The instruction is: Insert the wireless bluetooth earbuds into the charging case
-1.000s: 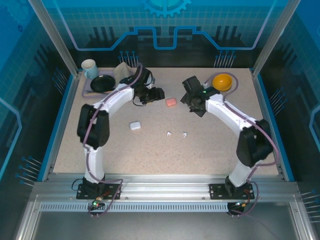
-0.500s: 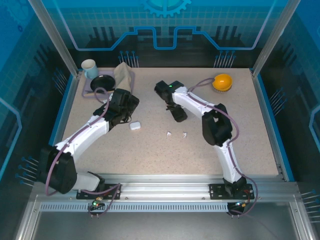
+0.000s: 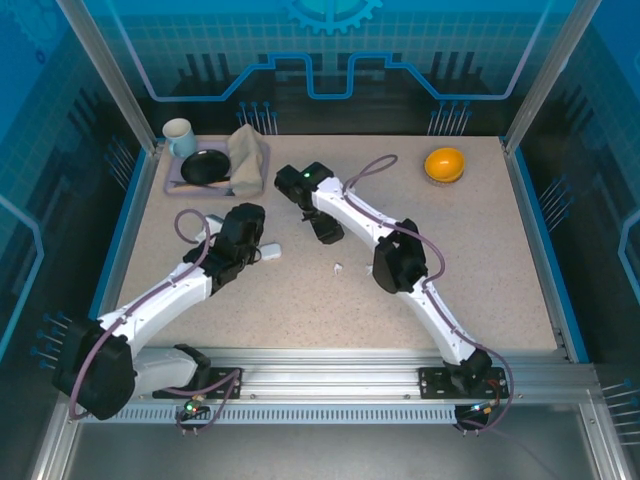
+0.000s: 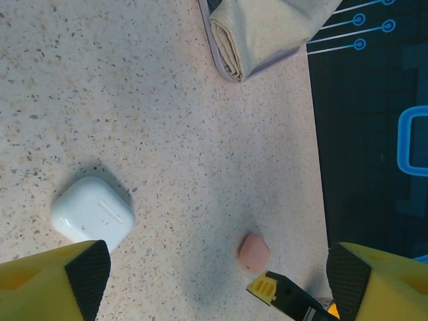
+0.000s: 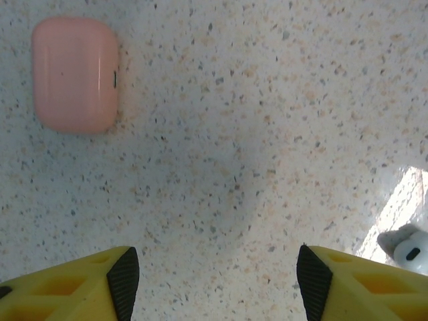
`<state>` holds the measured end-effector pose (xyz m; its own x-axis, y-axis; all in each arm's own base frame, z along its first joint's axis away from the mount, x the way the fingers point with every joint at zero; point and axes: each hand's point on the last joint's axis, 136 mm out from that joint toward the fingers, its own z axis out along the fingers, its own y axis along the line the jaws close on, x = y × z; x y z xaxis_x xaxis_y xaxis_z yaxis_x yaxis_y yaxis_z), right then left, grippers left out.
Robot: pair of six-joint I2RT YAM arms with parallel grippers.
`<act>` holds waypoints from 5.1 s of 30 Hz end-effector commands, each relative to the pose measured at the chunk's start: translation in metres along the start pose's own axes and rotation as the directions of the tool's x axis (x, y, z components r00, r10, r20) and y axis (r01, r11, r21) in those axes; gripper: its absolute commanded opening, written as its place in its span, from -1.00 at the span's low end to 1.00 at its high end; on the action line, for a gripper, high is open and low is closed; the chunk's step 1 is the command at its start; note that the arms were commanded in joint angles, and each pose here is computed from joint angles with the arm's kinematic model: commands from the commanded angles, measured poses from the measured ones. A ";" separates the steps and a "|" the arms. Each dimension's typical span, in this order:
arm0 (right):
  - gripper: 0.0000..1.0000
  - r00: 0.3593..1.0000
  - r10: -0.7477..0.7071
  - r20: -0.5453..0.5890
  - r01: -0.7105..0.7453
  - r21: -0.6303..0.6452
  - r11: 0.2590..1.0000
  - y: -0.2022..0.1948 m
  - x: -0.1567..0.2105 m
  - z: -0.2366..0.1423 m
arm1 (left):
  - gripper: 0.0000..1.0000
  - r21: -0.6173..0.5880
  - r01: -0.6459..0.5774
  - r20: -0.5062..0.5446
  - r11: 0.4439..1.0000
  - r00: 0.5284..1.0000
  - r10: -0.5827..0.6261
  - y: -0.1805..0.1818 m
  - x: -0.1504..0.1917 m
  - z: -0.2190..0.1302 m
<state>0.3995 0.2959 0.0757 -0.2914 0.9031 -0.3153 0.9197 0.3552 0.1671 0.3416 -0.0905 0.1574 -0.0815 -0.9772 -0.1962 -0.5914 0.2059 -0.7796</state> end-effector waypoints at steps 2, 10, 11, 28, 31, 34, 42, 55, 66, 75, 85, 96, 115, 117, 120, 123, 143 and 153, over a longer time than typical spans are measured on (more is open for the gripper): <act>0.31 0.997 0.066 0.032 -0.067 0.026 0.997 -0.010 0.004 -0.002 | 0.75 0.098 0.046 0.091 0.994 0.994 -0.055 -0.020 -0.016 -0.012; 0.30 0.998 -0.065 -0.016 0.063 -0.111 0.992 0.021 0.040 -0.001 | 0.83 0.162 0.096 0.010 0.982 0.995 -0.099 -0.046 0.009 -0.023; 0.31 0.995 -0.095 -0.034 0.090 -0.138 0.986 0.028 0.047 0.000 | 0.84 0.161 0.087 0.002 0.983 0.996 -0.089 -0.050 0.011 -0.023; 0.45 0.781 -0.623 -0.051 0.588 -0.278 0.759 0.037 0.068 -0.022 | 0.98 0.084 0.088 0.122 0.993 0.988 -0.098 -0.050 -0.095 -0.048; 0.47 0.706 -0.708 -0.037 0.668 -0.298 0.682 0.033 0.078 -0.027 | 0.98 0.051 0.095 0.116 0.994 0.988 -0.101 -0.043 -0.111 -0.045; 0.49 0.621 -0.783 -0.034 0.736 -0.319 0.597 0.028 0.094 -0.029 | 0.98 0.020 0.099 0.100 0.995 0.990 -0.100 -0.036 -0.123 -0.040; 0.58 0.416 -0.909 -0.009 0.857 -0.330 0.395 0.009 0.127 -0.026 | 0.98 -0.038 0.052 0.045 0.998 0.998 -0.051 -0.029 -0.151 -0.028; 0.62 0.239 -0.970 0.035 0.917 -0.337 0.214 -0.005 0.164 -0.011 | 0.98 -0.067 0.007 -0.028 0.998 1.000 -0.009 -0.021 -0.157 -0.011; 0.62 0.212 -0.977 0.034 0.933 -0.304 0.193 -0.007 0.174 0.018 | 0.98 -0.071 0.002 -0.051 0.997 0.999 -0.005 -0.017 -0.153 -0.007; 0.62 0.183 -0.982 0.038 0.947 -0.276 0.165 -0.007 0.167 0.028 | 0.98 -0.062 -0.003 -0.069 0.998 0.998 -0.001 -0.019 -0.151 -0.005; 0.59 0.193 -0.980 0.041 0.951 -0.254 0.176 0.002 0.157 0.048 | 0.98 -0.068 -0.007 -0.100 0.998 0.995 0.000 -0.013 -0.144 -0.001; 0.56 0.226 -0.971 0.075 0.954 -0.220 0.205 0.012 0.150 0.060 | 0.98 -0.062 -0.008 -0.121 0.998 0.993 0.000 -0.013 -0.141 0.003; -0.16 0.229 -0.963 0.139 0.943 -0.278 0.184 0.035 0.123 0.006 | 0.98 -0.053 -0.083 -0.206 0.995 0.976 0.070 -0.011 -0.125 0.015; -0.16 0.239 -0.959 0.154 0.940 -0.284 0.189 0.038 0.113 -0.007 | 0.98 -0.049 -0.114 -0.229 0.992 0.968 0.100 -0.012 -0.119 0.018; -0.16 0.256 -0.953 0.165 0.936 -0.289 0.202 0.038 0.097 -0.023 | 0.97 -0.047 -0.152 -0.273 0.987 0.953 0.134 -0.011 -0.105 0.024; -0.17 0.275 -0.948 0.159 0.936 -0.272 0.226 0.032 0.077 -0.028 | 0.98 -0.044 -0.176 -0.317 0.983 0.936 0.154 -0.010 -0.088 0.030; 0.62 0.015 -0.980 0.201 0.917 -0.392 -0.067 0.037 0.112 -0.031 | 0.98 -0.058 -0.261 -0.346 0.964 0.911 0.226 -0.017 -0.079 0.044; 0.70 -0.070 -0.973 0.218 0.930 -0.338 -0.143 0.037 0.133 -0.003 | 0.98 -0.049 -0.226 -0.311 0.973 0.929 0.200 -0.025 -0.108 0.039</act>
<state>0.4018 0.4275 0.0512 -0.8401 -0.4016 -0.3646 -0.4446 0.8949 0.0388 0.3966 0.0141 0.1653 -0.4145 -0.8964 -0.1570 -0.6156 0.4032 -0.6771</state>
